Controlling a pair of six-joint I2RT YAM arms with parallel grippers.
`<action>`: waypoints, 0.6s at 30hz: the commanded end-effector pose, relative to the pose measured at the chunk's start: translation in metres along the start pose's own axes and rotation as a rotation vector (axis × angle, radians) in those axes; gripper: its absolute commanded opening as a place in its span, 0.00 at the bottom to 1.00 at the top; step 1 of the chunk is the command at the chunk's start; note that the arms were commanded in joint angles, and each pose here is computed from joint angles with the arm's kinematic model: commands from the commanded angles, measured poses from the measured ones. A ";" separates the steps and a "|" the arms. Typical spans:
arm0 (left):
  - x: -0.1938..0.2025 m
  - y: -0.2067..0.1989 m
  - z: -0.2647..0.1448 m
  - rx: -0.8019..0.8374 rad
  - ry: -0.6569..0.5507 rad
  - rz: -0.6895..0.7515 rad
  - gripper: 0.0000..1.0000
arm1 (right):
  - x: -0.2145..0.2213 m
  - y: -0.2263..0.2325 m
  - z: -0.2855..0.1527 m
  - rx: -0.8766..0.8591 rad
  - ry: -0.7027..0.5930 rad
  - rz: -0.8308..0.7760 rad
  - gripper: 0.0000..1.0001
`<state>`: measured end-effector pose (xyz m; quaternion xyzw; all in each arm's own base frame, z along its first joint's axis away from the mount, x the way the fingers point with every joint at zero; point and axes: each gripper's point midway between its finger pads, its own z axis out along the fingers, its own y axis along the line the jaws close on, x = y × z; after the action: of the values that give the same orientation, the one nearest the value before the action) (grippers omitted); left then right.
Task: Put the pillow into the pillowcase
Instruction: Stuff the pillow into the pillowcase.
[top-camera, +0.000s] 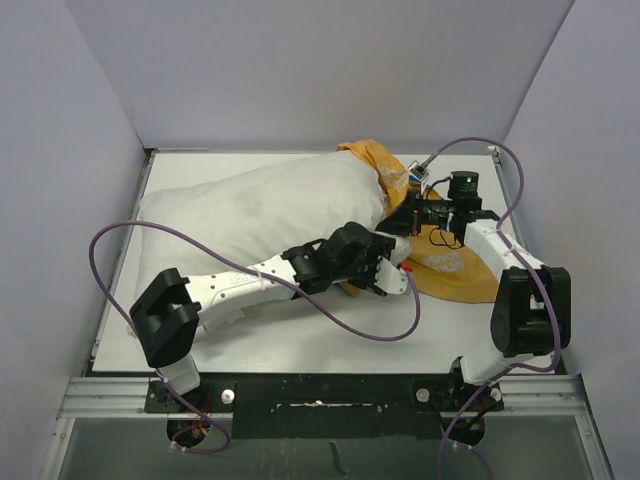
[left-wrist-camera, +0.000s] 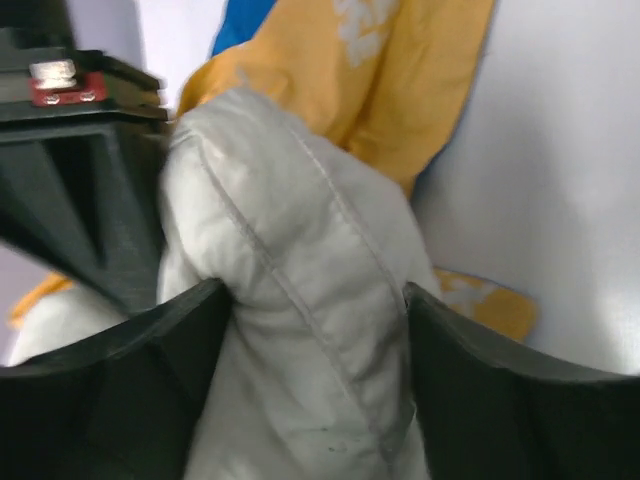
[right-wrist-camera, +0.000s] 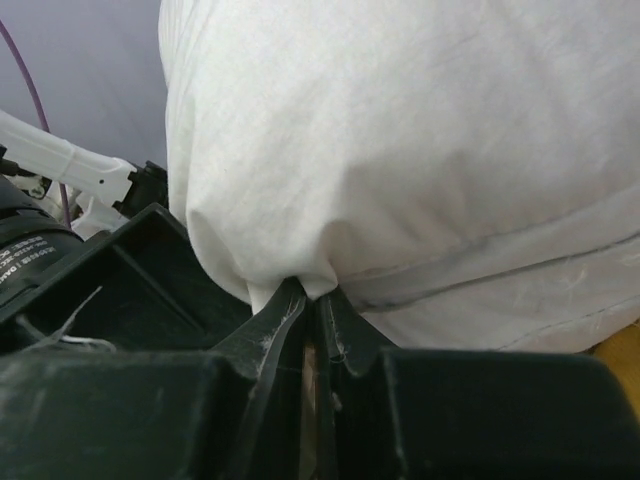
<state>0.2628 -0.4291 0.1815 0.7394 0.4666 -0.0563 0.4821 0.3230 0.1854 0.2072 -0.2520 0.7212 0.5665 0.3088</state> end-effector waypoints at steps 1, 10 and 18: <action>0.022 0.054 0.005 -0.221 0.060 -0.043 0.25 | -0.013 0.048 0.002 -0.176 -0.014 -0.055 0.02; 0.062 0.065 -0.038 -0.266 0.042 -0.274 0.00 | -0.052 0.032 -0.059 -0.007 -0.149 -0.164 0.43; 0.070 0.112 -0.111 -0.379 -0.199 -0.536 0.00 | -0.026 -0.034 -0.064 0.373 -0.065 -0.229 0.64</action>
<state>0.3330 -0.3402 0.1963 0.5792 0.6034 -0.1107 0.5368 0.3478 0.1110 0.2490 -0.2343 0.7280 0.4662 0.4447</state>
